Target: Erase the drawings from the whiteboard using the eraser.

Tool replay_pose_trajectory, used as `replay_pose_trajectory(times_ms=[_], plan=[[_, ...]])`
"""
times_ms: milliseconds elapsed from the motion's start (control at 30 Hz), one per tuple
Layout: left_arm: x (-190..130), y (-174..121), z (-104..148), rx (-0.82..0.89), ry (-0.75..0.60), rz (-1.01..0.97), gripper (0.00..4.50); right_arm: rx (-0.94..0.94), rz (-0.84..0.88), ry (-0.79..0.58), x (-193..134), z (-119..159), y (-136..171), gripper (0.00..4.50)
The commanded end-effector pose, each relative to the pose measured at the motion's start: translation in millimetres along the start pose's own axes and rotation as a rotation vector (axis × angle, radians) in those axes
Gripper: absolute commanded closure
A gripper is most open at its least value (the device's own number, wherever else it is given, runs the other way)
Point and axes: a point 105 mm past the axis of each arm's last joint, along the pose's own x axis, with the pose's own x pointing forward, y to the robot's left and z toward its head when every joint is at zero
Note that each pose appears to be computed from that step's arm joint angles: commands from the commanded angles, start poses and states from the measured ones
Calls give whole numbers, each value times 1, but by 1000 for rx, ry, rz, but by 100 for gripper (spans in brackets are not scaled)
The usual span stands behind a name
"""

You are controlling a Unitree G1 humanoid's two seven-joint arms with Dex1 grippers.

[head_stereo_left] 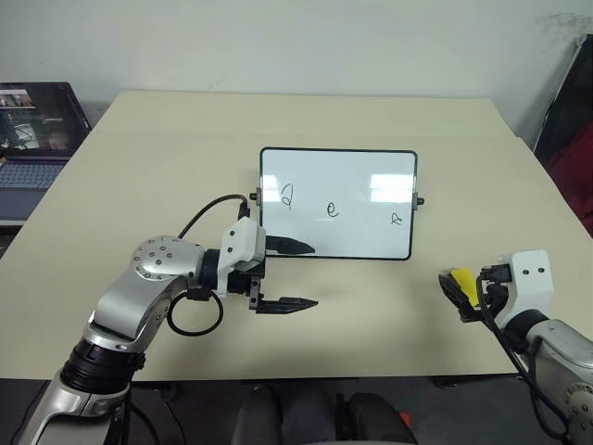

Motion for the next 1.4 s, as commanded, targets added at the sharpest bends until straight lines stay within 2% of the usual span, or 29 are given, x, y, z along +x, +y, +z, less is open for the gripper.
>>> replay_pose_trajectory(times_ms=[33,433,1400], plan=[[4,-2,10,50,-21,-27,0,-14,-23,-12,0,5,-13,3],[13,-9,8,50,-39,-47,0,-9,43,96,24,2,-37,3],[17,-13,-3,40,-41,-22,0,-15,93,156,46,-2,-35,3]])
